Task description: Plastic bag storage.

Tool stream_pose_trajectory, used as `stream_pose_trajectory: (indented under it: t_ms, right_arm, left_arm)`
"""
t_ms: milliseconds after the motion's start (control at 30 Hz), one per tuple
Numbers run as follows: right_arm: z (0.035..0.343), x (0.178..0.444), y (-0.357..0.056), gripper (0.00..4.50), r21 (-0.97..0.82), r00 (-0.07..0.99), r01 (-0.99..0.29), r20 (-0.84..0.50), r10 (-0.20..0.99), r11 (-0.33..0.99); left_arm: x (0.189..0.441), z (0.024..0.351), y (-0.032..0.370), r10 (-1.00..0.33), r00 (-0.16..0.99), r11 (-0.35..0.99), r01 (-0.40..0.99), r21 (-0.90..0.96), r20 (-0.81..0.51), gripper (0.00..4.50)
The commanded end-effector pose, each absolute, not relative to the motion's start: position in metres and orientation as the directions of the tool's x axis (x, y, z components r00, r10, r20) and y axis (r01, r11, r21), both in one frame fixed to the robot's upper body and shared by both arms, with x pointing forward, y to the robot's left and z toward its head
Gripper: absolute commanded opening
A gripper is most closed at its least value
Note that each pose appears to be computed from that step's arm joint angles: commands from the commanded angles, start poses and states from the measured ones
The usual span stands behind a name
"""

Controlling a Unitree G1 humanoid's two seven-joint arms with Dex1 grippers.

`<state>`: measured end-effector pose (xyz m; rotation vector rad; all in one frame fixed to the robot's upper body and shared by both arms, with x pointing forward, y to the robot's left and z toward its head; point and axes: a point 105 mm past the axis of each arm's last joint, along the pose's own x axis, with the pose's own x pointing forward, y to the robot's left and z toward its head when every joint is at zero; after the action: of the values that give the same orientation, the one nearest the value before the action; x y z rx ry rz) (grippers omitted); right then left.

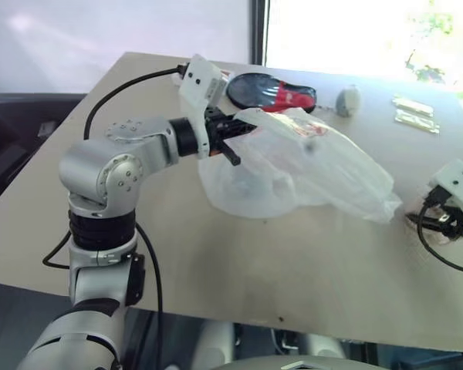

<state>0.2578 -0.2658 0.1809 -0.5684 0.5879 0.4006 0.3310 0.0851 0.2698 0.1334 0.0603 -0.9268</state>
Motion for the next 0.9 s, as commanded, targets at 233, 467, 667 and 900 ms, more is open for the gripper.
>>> stream_pose_trajectory:
  t_ms: [233,467,667,900]
  right_arm:
    - [0.198,0.249,-0.292,2.70,-0.410,0.814,-0.337,-0.580,0.043,0.847]
    - [0.166,0.260,-0.298,1.92,-0.344,0.766,-0.355,-0.641,0.059,0.869]
    - [0.182,0.255,-0.288,0.08,-0.350,0.775,-0.422,-0.618,0.132,0.837]
    - [0.265,0.191,-0.206,0.08,-0.071,0.628,-0.758,-0.352,0.694,0.649]
  left_arm:
    - [0.328,0.279,0.082,-0.789,0.610,0.600,0.790,0.126,-0.068,0.00]
    - [0.331,0.279,0.080,-0.779,0.623,0.613,0.780,0.125,-0.068,0.00]
    - [0.332,0.277,0.085,-0.771,0.633,0.622,0.773,0.128,-0.074,0.00]
    - [0.334,0.272,0.090,-0.765,0.638,0.627,0.769,0.125,-0.086,0.00]
